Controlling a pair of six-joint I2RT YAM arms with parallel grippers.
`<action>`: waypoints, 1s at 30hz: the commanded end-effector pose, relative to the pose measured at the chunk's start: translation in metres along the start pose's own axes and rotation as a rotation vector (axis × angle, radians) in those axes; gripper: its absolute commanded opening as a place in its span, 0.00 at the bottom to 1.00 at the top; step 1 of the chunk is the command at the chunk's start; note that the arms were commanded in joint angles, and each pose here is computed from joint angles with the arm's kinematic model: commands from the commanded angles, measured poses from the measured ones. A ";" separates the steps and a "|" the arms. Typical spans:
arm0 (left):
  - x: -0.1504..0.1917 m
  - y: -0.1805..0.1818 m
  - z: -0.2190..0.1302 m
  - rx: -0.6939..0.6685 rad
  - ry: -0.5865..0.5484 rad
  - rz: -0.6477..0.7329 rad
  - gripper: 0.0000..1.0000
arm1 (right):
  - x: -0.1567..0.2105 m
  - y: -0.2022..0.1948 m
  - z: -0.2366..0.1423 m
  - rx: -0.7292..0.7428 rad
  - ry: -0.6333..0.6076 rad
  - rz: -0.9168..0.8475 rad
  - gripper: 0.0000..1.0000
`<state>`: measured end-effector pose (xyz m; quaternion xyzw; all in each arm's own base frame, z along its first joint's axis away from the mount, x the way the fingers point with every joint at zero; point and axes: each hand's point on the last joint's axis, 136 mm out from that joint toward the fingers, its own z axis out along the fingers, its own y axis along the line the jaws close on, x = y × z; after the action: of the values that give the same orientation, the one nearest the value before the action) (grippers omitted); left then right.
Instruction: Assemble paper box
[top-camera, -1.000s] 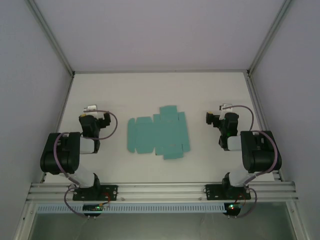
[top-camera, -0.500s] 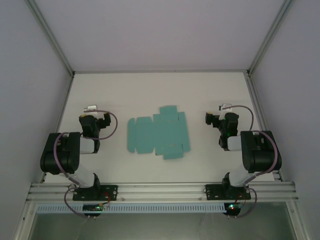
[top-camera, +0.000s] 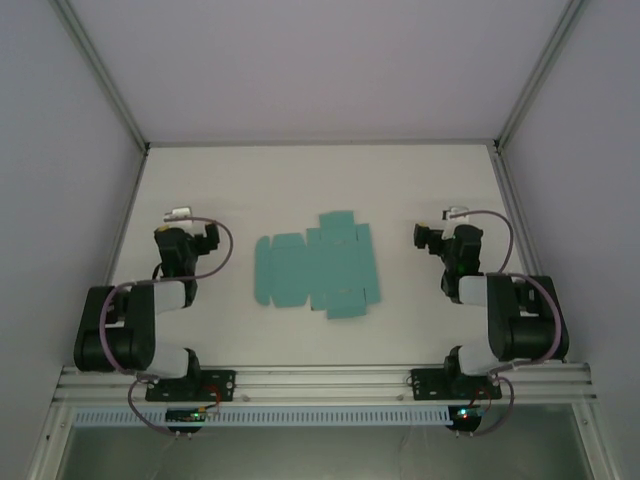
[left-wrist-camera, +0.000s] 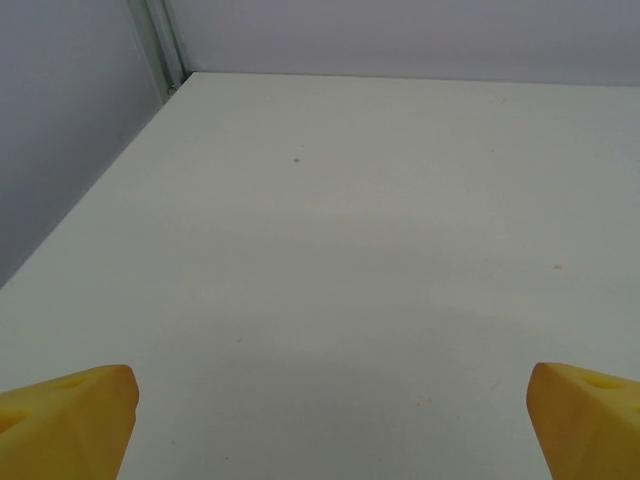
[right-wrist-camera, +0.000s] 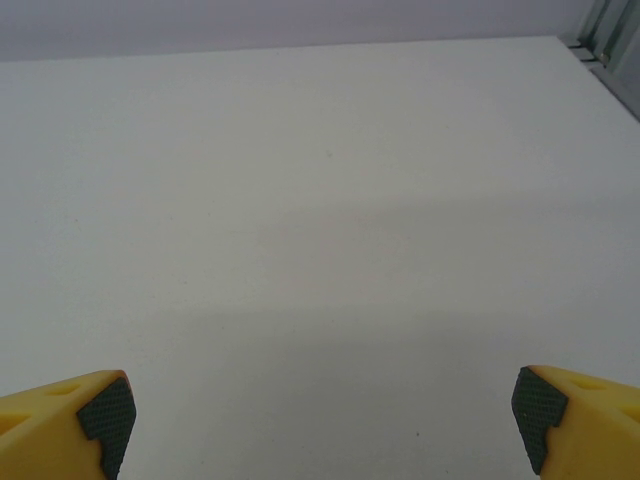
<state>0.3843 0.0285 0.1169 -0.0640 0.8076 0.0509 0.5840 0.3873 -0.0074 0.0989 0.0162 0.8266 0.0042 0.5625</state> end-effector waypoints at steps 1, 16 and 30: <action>-0.024 0.003 -0.003 -0.035 0.022 -0.022 1.00 | -0.024 -0.003 -0.007 0.034 0.012 0.006 0.99; 0.023 -0.128 -0.055 0.328 0.497 -0.166 1.00 | -0.004 0.194 -0.066 -0.481 0.519 0.152 0.52; 0.076 -0.157 -0.079 0.477 0.651 -0.203 1.00 | 0.141 0.182 -0.030 -0.314 0.870 0.214 0.40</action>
<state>0.3180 -0.1317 0.0689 -0.0238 0.9326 -0.1872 0.3075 0.3360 0.1982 0.0277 -0.0289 0.9502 0.2213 0.2177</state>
